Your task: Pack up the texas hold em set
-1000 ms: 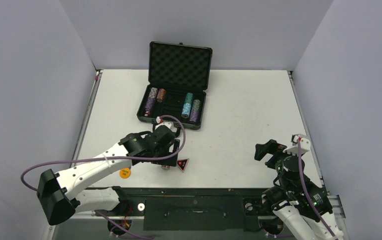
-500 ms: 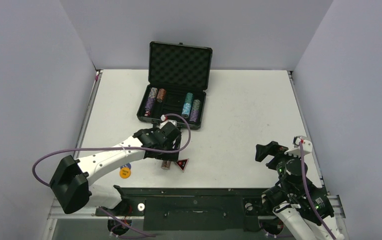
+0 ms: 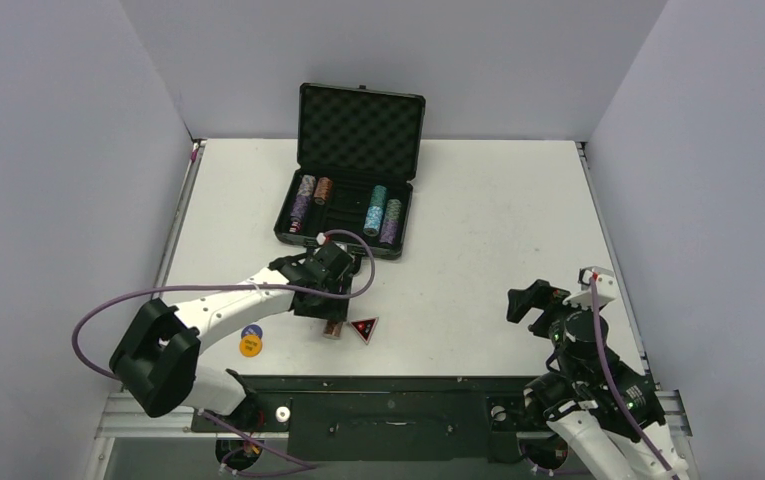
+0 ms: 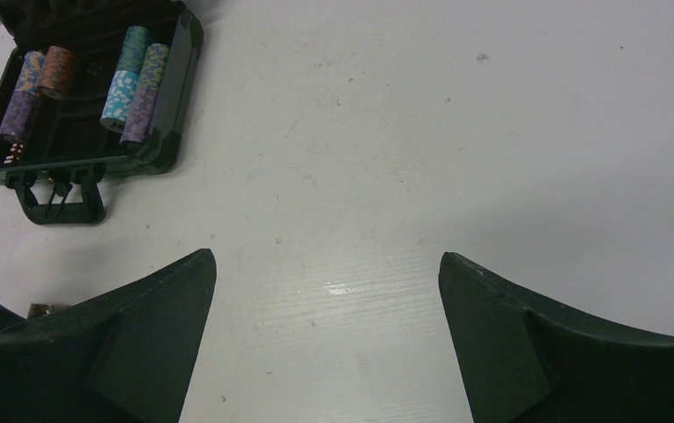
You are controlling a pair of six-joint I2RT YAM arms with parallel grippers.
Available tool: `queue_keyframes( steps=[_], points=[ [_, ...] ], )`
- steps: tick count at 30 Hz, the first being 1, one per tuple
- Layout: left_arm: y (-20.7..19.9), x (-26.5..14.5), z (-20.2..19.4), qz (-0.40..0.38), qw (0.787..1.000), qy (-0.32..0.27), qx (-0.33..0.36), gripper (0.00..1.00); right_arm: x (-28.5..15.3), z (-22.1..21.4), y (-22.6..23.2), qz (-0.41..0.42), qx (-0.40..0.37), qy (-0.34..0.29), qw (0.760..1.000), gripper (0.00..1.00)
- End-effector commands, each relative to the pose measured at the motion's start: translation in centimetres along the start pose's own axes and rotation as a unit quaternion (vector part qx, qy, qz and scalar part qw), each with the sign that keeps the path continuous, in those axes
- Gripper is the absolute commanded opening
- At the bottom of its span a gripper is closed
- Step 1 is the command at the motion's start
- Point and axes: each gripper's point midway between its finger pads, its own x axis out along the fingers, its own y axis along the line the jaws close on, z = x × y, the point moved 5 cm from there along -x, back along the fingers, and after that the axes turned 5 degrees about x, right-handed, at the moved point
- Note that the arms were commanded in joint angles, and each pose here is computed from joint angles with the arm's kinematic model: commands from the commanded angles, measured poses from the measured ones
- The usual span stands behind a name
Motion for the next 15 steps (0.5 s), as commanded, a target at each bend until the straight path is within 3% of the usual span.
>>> queue_keyframes(
  steps=[1,15],
  points=[
    [-1.0,0.5,1.4,-0.031,0.999,-0.023,0.017,0.59,0.5,-0.2,0.6,0.009,-0.014,0.014,1.0,0.93],
    [-0.6,1.7,1.1,-0.033,0.999,0.012,0.039,0.51,0.2,0.2,0.5,0.014,-0.002,-0.006,1.0,0.93]
  ],
)
